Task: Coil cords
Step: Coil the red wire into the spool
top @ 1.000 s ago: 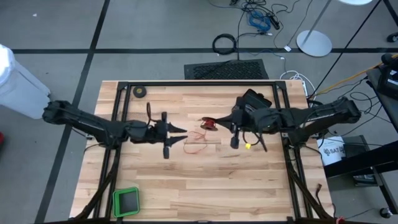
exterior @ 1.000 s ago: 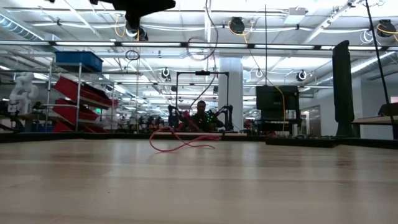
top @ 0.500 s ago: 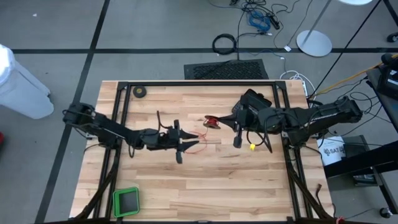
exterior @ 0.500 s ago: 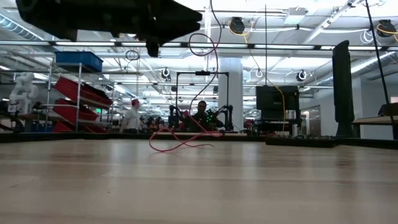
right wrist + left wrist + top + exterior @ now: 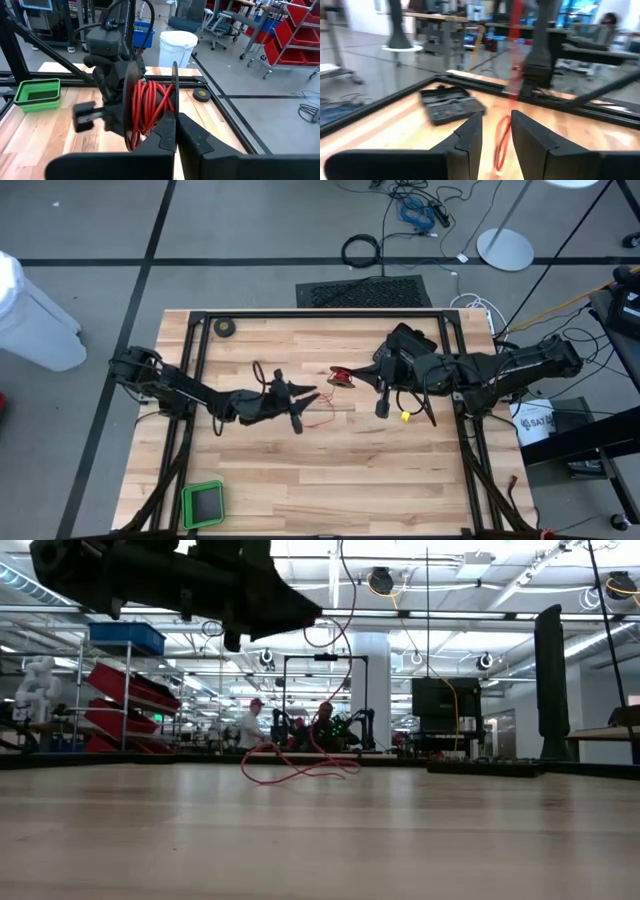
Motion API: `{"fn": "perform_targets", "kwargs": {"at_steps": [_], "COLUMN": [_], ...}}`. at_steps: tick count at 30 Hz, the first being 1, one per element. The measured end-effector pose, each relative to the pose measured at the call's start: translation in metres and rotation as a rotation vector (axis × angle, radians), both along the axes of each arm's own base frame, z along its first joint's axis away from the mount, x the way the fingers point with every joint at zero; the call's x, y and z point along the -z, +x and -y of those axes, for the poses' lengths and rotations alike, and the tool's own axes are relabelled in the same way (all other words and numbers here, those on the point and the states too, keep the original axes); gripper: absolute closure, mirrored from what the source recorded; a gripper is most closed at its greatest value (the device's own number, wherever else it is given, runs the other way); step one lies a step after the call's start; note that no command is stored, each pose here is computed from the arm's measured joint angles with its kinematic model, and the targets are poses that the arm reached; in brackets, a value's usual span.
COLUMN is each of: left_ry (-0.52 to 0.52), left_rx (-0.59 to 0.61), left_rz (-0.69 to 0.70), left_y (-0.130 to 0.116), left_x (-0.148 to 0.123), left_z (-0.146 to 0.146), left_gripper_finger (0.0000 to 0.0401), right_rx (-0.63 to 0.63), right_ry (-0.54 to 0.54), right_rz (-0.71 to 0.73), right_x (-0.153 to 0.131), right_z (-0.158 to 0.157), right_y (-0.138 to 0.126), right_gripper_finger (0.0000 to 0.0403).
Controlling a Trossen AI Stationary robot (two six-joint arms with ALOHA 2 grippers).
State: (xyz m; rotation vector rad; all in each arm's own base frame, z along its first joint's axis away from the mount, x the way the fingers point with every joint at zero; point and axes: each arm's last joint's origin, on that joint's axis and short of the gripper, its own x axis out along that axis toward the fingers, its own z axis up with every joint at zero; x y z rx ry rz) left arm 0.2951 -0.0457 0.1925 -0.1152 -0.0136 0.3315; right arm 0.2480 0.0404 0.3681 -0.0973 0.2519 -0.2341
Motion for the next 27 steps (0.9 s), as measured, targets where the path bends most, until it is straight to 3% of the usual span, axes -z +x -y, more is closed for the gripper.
{"fn": "perform_targets", "kwargs": {"at_steps": [5, 8, 13, 18, 22, 27], "left_ry": [-0.026, -0.046, -0.032, 0.11, 0.197, 0.205], "left_rx": [-0.179, -0.197, -0.106, 0.025, 0.128, 0.251], "left_rz": [-0.086, -0.107, -0.042, -0.018, -0.045, -0.051], "left_y": [-0.005, -0.013, -0.032, -0.054, -0.055, -0.038], "left_x": [0.007, 0.001, -0.031, -0.054, -0.053, -0.042], "left_z": [-0.003, 0.003, 0.023, 0.049, 0.057, 0.055], "left_gripper_finger": [0.0292, 0.0292, 0.0292, 0.0292, 0.0292, 0.0292], "right_rx": [0.004, 0.006, -0.001, 0.0, -0.005, -0.009], "right_ry": [0.021, 0.034, 0.037, 0.047, 0.046, 0.031], "right_rz": [-0.014, -0.04, -0.044, -0.038, -0.025, -0.025], "right_x": [0.002, 0.005, 0.005, 0.005, 0.004, 0.003], "right_z": [0.0, -0.001, -0.003, -0.003, -0.005, -0.005], "right_y": [0.0, -0.001, -0.002, -0.002, -0.002, -0.001], "right_gripper_finger": [0.0403, 0.0403, 0.0403, 0.0403, 0.0403, 0.0403]}}
